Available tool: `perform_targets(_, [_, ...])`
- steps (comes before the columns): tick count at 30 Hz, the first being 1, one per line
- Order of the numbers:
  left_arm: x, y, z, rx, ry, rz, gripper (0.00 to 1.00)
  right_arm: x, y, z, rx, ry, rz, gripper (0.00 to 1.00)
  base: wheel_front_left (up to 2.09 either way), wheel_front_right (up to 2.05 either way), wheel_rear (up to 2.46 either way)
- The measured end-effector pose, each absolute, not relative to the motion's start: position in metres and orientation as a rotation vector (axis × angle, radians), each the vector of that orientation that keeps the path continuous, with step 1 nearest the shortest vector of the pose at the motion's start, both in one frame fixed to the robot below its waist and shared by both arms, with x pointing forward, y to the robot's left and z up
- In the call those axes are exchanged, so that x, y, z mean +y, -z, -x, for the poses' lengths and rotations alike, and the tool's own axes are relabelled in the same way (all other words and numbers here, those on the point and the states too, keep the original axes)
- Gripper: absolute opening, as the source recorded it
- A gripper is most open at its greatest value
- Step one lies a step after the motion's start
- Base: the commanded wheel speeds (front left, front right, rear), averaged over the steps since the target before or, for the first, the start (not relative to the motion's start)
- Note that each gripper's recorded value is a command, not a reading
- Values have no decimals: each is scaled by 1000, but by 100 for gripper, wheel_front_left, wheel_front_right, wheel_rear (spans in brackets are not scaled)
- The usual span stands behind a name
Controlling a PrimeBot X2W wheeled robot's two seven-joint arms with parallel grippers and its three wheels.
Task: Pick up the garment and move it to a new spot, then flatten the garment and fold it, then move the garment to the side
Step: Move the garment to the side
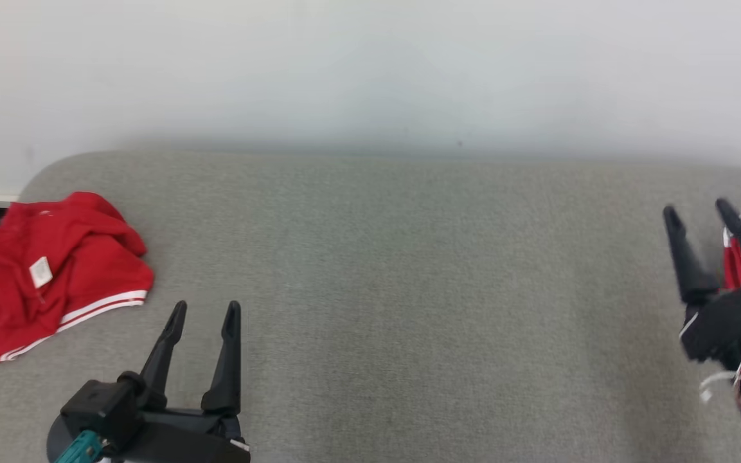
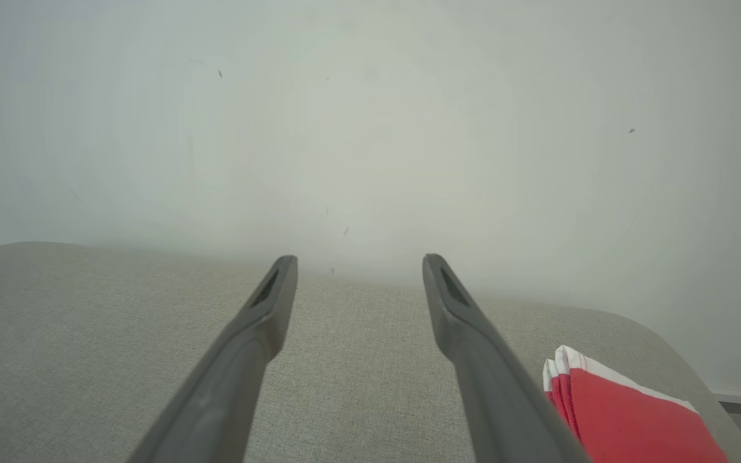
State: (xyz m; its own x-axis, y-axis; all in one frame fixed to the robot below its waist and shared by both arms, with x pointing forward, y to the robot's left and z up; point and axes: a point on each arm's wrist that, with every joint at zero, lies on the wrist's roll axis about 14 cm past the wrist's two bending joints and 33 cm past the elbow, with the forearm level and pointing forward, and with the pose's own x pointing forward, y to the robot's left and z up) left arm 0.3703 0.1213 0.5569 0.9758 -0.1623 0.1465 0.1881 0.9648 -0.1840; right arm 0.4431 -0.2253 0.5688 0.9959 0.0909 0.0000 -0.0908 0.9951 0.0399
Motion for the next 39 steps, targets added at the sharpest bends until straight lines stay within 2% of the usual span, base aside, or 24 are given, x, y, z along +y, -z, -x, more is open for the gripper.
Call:
perform_targets(8, [158, -575, -346, -192, 73, 180, 100, -181, -561, -408, -6, -112, -157, 100, 0, 0, 0])
perform_targets(16, [165, -575, -342, -185, 58, 166, 100, -187, -565, -388, -56, -67, -159, 100, 0, 0, 0])
perform_targets(27, [153, -560, -346, -134, 112, 154, 100, -196, -517, -358, 35, -33, -269, 100, 0, 0, 0])
perform_targets(39, [158, -555, -341, -125, 98, 158, 100, -186, -508, -350, 45, -54, -290, 100, 0, 0, 0])
